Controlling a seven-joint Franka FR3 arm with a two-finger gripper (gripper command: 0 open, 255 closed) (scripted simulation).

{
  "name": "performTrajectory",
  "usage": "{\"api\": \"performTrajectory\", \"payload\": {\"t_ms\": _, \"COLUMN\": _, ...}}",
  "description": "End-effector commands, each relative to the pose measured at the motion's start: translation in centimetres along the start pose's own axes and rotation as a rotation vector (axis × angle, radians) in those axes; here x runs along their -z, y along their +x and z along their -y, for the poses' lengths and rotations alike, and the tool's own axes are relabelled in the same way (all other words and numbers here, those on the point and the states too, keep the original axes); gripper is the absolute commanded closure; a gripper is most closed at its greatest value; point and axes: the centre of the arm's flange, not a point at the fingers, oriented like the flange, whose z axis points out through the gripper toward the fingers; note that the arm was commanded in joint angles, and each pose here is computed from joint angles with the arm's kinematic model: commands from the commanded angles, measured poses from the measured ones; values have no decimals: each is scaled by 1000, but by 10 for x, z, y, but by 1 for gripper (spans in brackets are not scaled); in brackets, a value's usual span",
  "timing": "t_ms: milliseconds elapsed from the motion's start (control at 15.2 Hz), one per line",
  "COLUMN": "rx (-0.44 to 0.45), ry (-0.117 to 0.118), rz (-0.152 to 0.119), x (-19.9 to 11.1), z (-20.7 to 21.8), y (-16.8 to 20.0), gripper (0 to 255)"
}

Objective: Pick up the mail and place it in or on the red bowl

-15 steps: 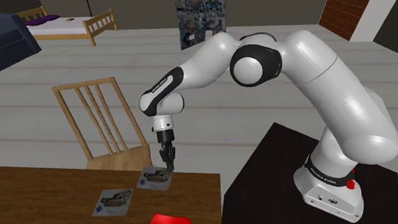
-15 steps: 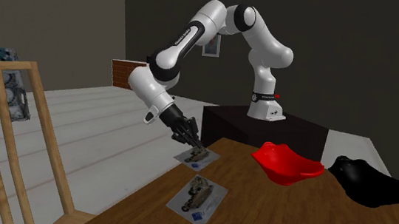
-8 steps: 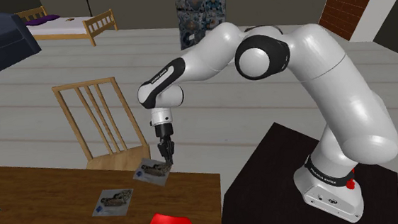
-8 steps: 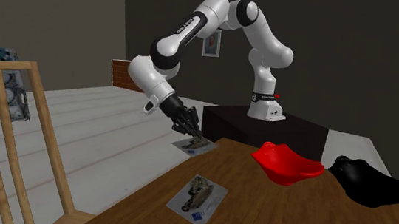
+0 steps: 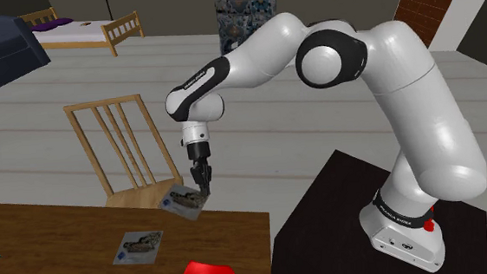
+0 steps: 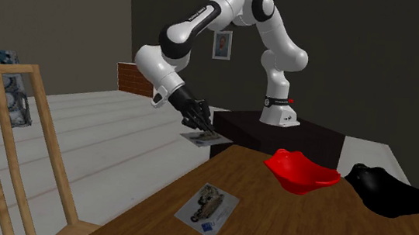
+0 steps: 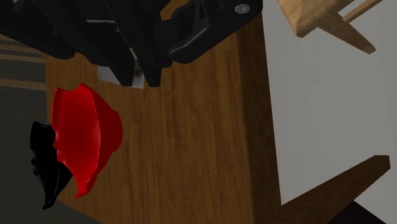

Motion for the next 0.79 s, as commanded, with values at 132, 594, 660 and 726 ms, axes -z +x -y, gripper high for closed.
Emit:
{"api": "performTrajectory", "payload": {"t_ms": 132, "rx": 0, "ry": 0, "rz": 0, "x": 14, "z": 14, "y": -4, "gripper": 255}}
{"api": "performTrajectory", "payload": {"t_ms": 594, "rx": 0, "ry": 0, "rz": 0, "x": 38, "z": 40, "y": -13, "gripper": 255}}
{"api": "performTrajectory", "payload": {"t_ms": 660, "rx": 0, "ry": 0, "rz": 0, "x": 40, "z": 43, "y": -13, "gripper": 255}}
{"api": "performTrajectory", "payload": {"t_ms": 726, "rx": 0, "ry": 0, "rz": 0, "x": 31, "z": 51, "y": -17, "gripper": 255}}
